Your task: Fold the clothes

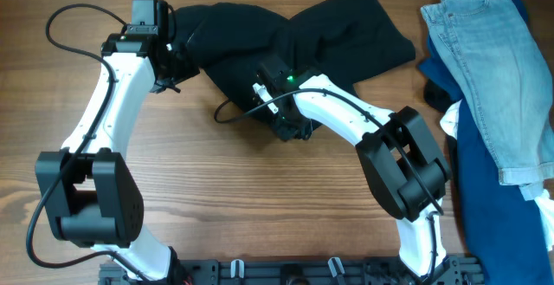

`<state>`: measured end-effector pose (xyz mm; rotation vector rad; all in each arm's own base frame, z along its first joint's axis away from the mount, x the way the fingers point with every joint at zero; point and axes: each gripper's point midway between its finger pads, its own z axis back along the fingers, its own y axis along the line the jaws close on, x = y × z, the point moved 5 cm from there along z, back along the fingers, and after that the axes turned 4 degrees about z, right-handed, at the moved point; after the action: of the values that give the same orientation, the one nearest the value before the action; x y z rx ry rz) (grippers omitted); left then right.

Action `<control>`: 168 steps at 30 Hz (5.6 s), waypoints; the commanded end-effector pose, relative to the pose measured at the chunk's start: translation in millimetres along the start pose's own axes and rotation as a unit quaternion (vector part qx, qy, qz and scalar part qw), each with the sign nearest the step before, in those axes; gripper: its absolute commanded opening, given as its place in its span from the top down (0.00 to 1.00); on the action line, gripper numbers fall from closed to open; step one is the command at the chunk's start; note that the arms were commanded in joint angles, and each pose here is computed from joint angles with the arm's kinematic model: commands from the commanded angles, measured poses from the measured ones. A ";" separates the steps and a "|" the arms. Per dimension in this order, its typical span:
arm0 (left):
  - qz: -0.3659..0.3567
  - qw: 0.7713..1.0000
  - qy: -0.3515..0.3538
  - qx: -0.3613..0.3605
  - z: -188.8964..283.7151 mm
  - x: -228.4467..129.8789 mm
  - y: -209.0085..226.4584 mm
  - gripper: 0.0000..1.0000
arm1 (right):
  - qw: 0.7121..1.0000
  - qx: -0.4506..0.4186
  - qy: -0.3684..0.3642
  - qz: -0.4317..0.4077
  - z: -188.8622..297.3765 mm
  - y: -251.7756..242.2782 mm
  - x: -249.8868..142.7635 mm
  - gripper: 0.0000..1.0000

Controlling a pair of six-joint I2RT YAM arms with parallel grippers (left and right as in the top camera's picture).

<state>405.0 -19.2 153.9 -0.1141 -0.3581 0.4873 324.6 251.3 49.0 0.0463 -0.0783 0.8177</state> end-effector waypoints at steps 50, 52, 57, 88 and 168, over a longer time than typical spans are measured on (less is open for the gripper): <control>-0.003 0.998 -0.055 -0.037 -1.2 20.7 -14.5 0.42 | 0.935 -0.064 -0.284 -0.202 229.6 -18.0 -23.6 0.96; -0.003 0.998 -0.054 -0.039 -1.2 20.3 -15.0 0.42 | 0.939 -0.068 -0.268 -0.204 229.7 -17.0 -33.2 0.96; -0.005 0.998 -0.047 -0.050 -1.1 18.3 -18.5 0.38 | 0.943 -0.120 -0.230 -0.210 227.5 -25.8 -52.7 0.96; 0.177 0.975 0.134 -0.030 -51.9 -2.9 61.4 0.09 | 0.960 -0.108 -0.192 -0.175 219.7 -19.1 -63.7 0.96; 0.070 0.908 -0.371 -0.182 249.2 19.1 -26.7 0.96 | 0.808 -0.359 -0.373 -0.281 357.9 -213.0 -94.7 0.96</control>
<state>356.4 -43.0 364.6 -0.3439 -1.0654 0.5565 401.2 35.3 357.7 -0.1965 -0.9849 0.1353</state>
